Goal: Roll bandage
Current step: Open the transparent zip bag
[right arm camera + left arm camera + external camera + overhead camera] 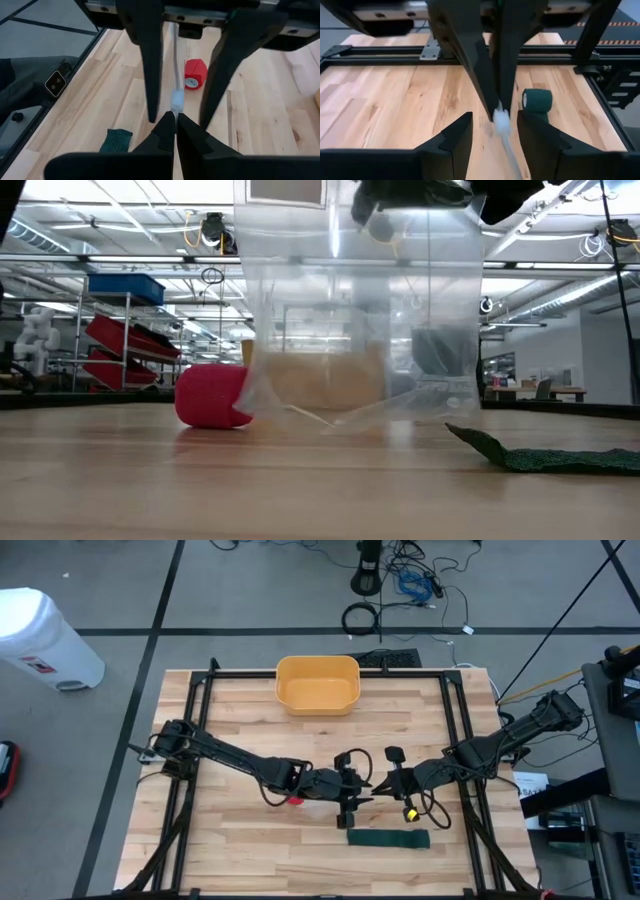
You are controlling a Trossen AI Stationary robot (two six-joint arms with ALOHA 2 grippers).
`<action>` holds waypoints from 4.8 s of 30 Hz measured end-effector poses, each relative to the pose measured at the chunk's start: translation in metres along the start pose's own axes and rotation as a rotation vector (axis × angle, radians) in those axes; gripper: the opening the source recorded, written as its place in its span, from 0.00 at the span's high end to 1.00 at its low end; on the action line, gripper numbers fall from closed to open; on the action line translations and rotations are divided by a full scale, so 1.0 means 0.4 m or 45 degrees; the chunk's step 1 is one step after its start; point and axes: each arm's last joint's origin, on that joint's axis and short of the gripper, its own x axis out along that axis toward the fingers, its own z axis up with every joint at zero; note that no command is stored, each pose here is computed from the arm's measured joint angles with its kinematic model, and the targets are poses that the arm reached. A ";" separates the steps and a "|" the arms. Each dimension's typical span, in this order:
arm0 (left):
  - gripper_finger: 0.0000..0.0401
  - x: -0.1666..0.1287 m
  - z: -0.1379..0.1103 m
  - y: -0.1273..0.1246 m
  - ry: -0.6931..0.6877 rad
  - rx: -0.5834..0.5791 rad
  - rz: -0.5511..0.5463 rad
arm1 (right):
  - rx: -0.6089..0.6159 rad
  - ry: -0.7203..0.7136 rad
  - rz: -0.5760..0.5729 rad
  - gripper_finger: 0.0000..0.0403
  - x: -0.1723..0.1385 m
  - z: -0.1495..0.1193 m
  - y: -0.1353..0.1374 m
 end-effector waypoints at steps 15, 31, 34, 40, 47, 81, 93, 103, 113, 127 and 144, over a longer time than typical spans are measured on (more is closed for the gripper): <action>0.60 -0.010 0.006 -0.003 -0.007 0.005 0.023 | -0.002 0.011 -0.004 1.00 0.000 -0.002 0.000; 0.60 -0.030 0.015 -0.012 0.000 0.012 0.040 | 0.002 0.011 -0.003 1.00 0.000 -0.002 0.000; 0.60 -0.030 0.016 -0.012 -0.001 0.013 0.043 | 0.002 0.010 -0.003 1.00 0.000 -0.002 0.000; 0.60 -0.030 0.015 -0.011 -0.002 0.014 0.060 | 0.002 0.010 -0.003 1.00 0.000 -0.002 0.000; 0.69 -0.031 0.015 -0.012 0.000 0.015 0.062 | 0.002 0.010 -0.003 1.00 0.000 -0.002 0.000; 0.74 -0.034 0.014 -0.024 -0.001 0.051 0.058 | 0.002 0.006 -0.002 1.00 0.000 -0.001 0.000; 0.87 -0.034 0.014 -0.025 0.001 0.043 0.031 | 0.002 0.006 0.000 1.00 0.000 -0.001 0.000; 0.90 -0.034 0.014 -0.026 0.003 0.043 0.023 | 0.002 0.006 0.000 1.00 0.000 -0.001 0.000; 0.90 -0.034 0.013 -0.025 0.007 0.045 0.027 | 0.002 0.006 -0.002 1.00 0.000 -0.001 0.000; 0.90 -0.035 0.009 -0.025 0.031 0.052 0.035 | 0.002 0.010 -0.004 1.00 0.000 -0.002 0.000; 0.90 -0.065 0.011 -0.030 0.102 0.052 0.046 | 0.002 0.008 -0.001 1.00 0.000 -0.002 0.000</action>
